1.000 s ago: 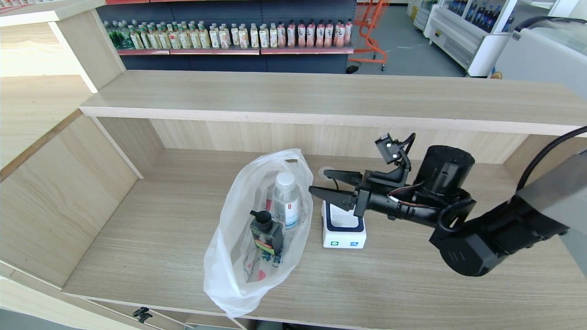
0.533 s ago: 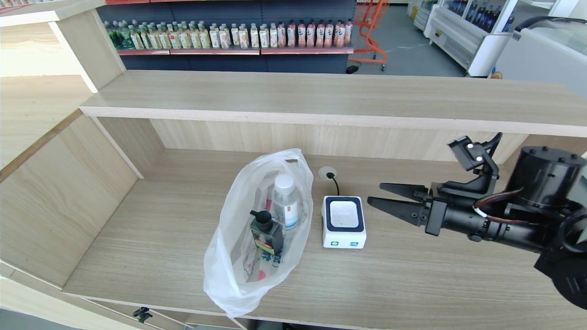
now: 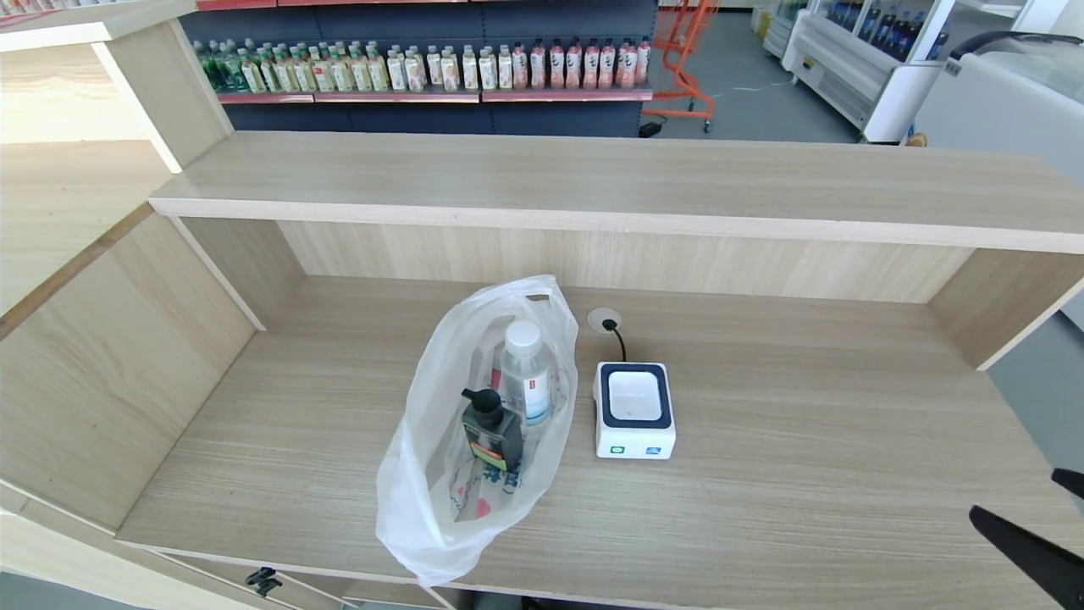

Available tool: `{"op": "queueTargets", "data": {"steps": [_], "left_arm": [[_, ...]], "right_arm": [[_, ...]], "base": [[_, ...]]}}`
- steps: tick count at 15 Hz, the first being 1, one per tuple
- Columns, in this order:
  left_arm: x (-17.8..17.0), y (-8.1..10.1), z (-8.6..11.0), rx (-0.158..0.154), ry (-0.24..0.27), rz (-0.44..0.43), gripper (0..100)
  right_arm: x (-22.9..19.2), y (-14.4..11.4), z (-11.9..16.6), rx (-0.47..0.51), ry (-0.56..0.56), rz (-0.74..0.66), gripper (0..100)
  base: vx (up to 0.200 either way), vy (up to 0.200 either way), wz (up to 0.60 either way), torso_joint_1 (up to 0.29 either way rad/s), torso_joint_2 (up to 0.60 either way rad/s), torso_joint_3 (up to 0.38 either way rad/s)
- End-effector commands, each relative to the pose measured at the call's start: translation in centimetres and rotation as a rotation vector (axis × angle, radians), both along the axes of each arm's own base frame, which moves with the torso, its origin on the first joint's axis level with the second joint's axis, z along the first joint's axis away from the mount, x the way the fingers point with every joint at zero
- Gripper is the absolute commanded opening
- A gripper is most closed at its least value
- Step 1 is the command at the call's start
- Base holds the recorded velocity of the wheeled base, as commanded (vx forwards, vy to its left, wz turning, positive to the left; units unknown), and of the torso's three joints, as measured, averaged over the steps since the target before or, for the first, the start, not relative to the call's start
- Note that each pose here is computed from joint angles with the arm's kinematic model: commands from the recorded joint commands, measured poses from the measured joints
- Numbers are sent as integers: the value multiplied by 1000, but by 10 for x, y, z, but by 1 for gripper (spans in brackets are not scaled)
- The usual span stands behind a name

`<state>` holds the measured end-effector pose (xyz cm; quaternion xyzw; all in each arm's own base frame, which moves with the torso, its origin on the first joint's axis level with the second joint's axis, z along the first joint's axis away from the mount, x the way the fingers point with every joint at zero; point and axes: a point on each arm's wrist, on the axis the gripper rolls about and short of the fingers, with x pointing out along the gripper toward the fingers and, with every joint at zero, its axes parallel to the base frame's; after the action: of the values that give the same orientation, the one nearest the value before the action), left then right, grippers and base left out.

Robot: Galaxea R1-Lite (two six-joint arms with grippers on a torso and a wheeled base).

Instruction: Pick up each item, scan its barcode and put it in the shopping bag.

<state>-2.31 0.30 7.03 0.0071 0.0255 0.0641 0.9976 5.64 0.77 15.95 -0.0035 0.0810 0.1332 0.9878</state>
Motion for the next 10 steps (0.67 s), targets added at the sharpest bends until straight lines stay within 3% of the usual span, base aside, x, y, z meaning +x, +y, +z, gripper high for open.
{"op": "queueTargets", "data": {"steps": [1, 4, 10], "left_arm": [[0, 0, 0, 0, 2, 0, 100], [0, 0, 0, 0, 2, 0, 100], [0, 0, 0, 0, 2, 0, 100]], "right_arm": [[-68, -8, -78, -10, -64, -245, 100], [-78, -8, -81, 0, -175, -256, 100], [-79, -8, -83, -28, -181, -263, 100]], "base": [[0, 0, 0, 0, 0, 0], [0, 0, 0, 0, 0, 0], [0, 0, 0, 0, 0, 0]]}}
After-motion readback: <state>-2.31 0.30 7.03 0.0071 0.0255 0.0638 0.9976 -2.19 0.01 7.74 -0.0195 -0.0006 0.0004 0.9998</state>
